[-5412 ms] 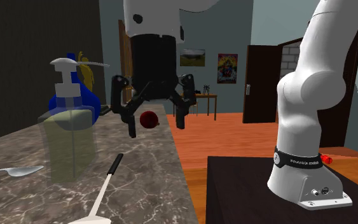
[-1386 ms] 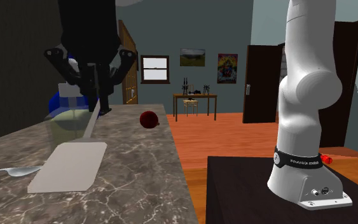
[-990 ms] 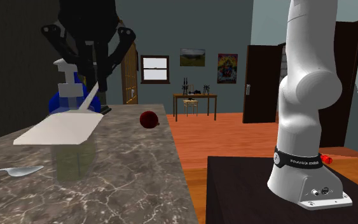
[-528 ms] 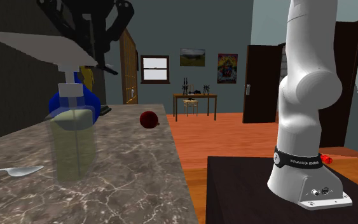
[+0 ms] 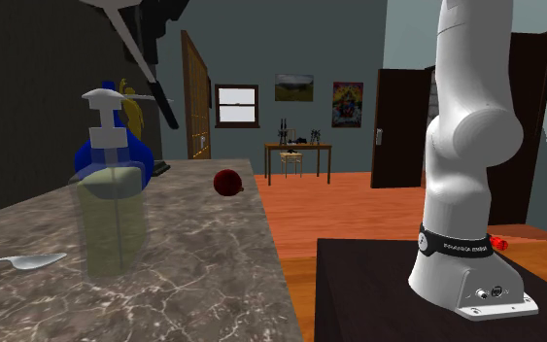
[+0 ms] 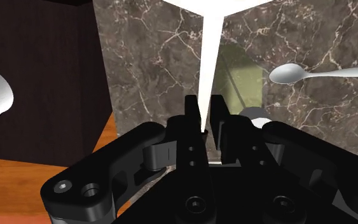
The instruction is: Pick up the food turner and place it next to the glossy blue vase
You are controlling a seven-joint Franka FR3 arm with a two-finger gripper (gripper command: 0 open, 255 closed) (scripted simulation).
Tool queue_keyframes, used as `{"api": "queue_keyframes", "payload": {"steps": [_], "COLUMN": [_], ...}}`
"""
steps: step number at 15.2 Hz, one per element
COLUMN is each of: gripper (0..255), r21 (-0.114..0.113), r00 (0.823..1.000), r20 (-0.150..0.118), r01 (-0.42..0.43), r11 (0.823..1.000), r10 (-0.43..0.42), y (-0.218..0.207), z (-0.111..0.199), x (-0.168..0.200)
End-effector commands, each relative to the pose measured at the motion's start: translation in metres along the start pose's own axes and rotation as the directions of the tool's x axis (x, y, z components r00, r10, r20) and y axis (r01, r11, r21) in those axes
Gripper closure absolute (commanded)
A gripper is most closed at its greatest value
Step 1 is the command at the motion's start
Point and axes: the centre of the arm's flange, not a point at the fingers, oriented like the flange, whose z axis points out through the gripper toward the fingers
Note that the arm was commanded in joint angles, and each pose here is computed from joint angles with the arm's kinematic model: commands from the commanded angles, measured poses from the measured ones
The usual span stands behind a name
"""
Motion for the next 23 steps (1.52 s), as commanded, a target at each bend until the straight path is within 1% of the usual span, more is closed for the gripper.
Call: {"api": "queue_keyframes", "payload": {"steps": [1,21,23], "gripper": [255,255,255], "r21": [0.0,0.0,0.0], "r00": [1.0,1.0,1.0], "r20": [0.0,0.0,0.0], "r01": [0.0,0.0,0.0], "r11": [1.0,1.0,1.0], "r10": [0.0,0.0,0.0], "y": [0.001,0.001,0.002], "z": [-0.011,-0.116,-0.114], "x": [0.001,0.008,0.034]}}
